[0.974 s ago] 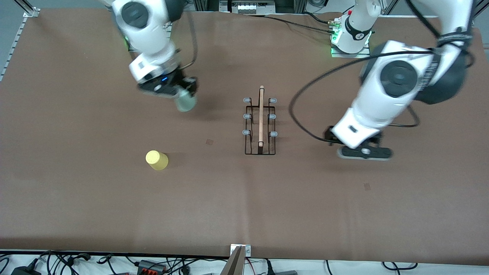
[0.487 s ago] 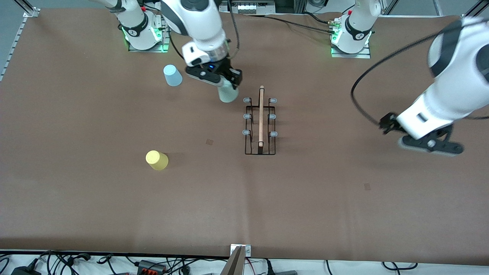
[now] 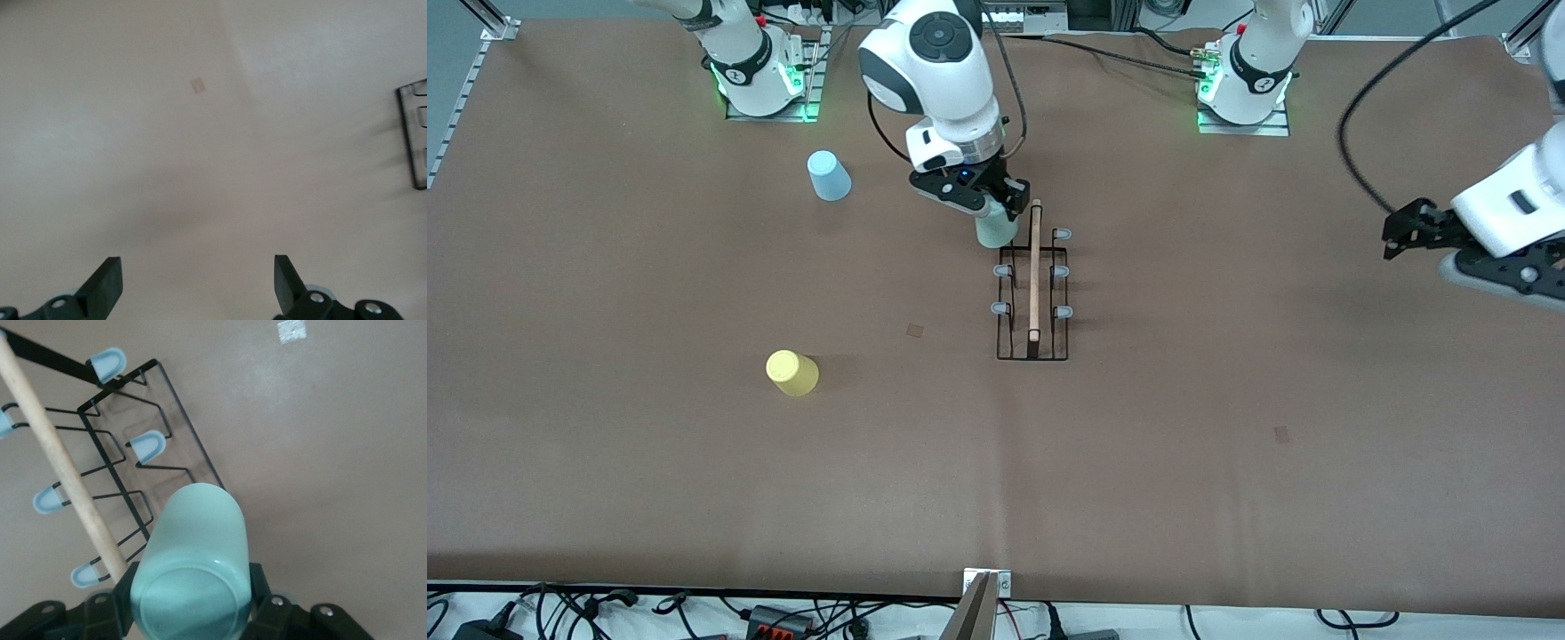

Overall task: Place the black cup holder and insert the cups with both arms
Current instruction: 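Lower the mint cup onto a holder peg and open the right gripper, then move the right gripper to the yellow cup and grasp it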

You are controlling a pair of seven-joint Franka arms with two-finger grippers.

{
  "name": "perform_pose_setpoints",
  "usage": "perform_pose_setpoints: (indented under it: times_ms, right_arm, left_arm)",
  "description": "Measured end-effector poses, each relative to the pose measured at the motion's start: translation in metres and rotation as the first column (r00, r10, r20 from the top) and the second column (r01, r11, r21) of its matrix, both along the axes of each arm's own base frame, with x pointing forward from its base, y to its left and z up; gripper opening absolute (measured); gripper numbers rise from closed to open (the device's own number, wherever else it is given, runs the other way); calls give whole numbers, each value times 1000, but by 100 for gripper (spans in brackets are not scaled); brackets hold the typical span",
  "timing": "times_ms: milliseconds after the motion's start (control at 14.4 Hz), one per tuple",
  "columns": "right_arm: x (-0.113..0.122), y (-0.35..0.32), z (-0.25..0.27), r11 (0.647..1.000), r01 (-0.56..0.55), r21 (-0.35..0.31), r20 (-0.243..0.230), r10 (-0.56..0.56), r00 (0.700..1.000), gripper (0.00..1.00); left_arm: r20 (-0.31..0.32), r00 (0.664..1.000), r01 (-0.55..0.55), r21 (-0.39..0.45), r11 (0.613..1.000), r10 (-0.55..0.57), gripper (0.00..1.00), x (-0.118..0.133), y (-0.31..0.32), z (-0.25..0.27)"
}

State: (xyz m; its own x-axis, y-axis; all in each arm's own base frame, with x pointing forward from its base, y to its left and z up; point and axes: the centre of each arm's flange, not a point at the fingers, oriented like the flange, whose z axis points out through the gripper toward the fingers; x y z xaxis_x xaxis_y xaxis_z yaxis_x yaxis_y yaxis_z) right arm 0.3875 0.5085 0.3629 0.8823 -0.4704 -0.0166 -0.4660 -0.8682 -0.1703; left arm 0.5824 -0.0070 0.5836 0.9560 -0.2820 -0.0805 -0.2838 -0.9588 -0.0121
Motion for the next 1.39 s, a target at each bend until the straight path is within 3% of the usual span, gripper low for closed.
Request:
perform_pose_setpoints:
  times_ms: [139,278,348,557,765,1043,1252,1391]
  right_arm:
    - [-2,4,-2,1000,-1,0,-1,1,1000,67]
    - [-1,4,-4,1000,-2,-3,-4,2,1000,67]
    - [-1,4,-7,1000,-2,-6,-6,2,1000,72]
    - [5,3,-8,1000,5,-7,-4,-5,1000,99]
    - [27,-8,8,1000,12,-14,9,-11,1000,100]
    - [105,-105,32,980,-152,-130,-19,150,988,100]
    - [181,-229,30,940,-289,-181,-37,287,957,100]
    - [216,-301,16,909,-365,-202,-38,365,930,100]
  left_arm:
    - [1,1000,-2,-1,1000,2,100,-15,-8,-6]
    - [42,999,-19,6,1000,19,100,-31,-21,-11]
    - [60,998,-35,5,999,35,100,-38,-23,-11]
    - [86,994,-63,1,998,63,100,-47,-12,-6]
    - [49,995,-88,4,996,87,100,-50,-1,0]
    - [40,995,-90,2,996,90,100,-44,-1,22]
    - [40,996,-85,2,996,84,100,-37,-5,21]
    - [34,996,-86,3,996,86,100,-33,-5,17]
